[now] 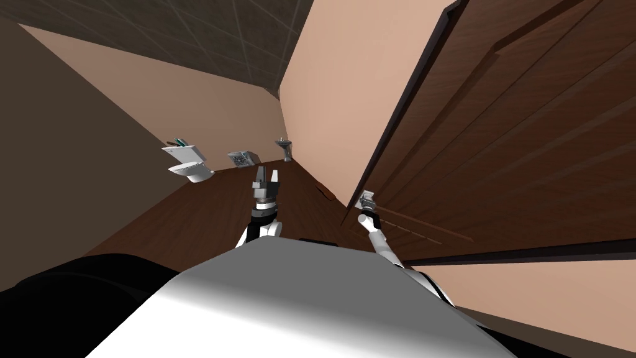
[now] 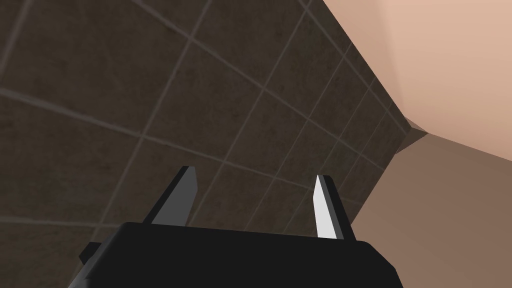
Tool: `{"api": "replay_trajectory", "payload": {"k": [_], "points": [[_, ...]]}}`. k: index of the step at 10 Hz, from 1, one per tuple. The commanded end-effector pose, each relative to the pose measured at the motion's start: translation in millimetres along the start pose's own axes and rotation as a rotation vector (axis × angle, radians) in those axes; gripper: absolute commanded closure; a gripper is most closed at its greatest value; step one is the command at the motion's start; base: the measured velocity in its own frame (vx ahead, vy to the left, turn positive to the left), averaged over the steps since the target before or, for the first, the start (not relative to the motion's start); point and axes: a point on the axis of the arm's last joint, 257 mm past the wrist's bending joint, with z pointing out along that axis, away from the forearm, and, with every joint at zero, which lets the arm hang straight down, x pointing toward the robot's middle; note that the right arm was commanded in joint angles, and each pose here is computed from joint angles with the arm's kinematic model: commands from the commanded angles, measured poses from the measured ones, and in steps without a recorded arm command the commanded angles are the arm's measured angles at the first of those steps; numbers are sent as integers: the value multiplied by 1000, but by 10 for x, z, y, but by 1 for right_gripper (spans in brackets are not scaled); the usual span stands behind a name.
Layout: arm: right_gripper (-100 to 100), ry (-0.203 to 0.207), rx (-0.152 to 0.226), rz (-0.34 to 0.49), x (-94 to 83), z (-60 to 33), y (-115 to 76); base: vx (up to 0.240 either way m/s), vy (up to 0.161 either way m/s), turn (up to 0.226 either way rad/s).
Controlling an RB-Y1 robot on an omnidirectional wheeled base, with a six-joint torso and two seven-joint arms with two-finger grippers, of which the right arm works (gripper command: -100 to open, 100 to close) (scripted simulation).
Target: Pull the door open
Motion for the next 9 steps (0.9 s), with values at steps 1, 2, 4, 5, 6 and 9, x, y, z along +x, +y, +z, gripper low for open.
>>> {"api": "replay_trajectory", "payload": {"k": [1, 2, 4, 5, 6, 9], "points": [[100, 6, 2, 4, 26, 7, -25, 0, 0, 0], [100, 2, 10, 4, 6, -5, -1, -109, -18, 97], [100, 4, 26, 10, 16, -15, -6, -206, -56, 151], [100, 5, 36, 13, 20, -21, -10, -231, -51, 158], [100, 6, 46, 17, 24, -29, -14, -213, -79, 141], [100, 6, 79, 28, 27, -57, -32, -208, -66, 174]]}}
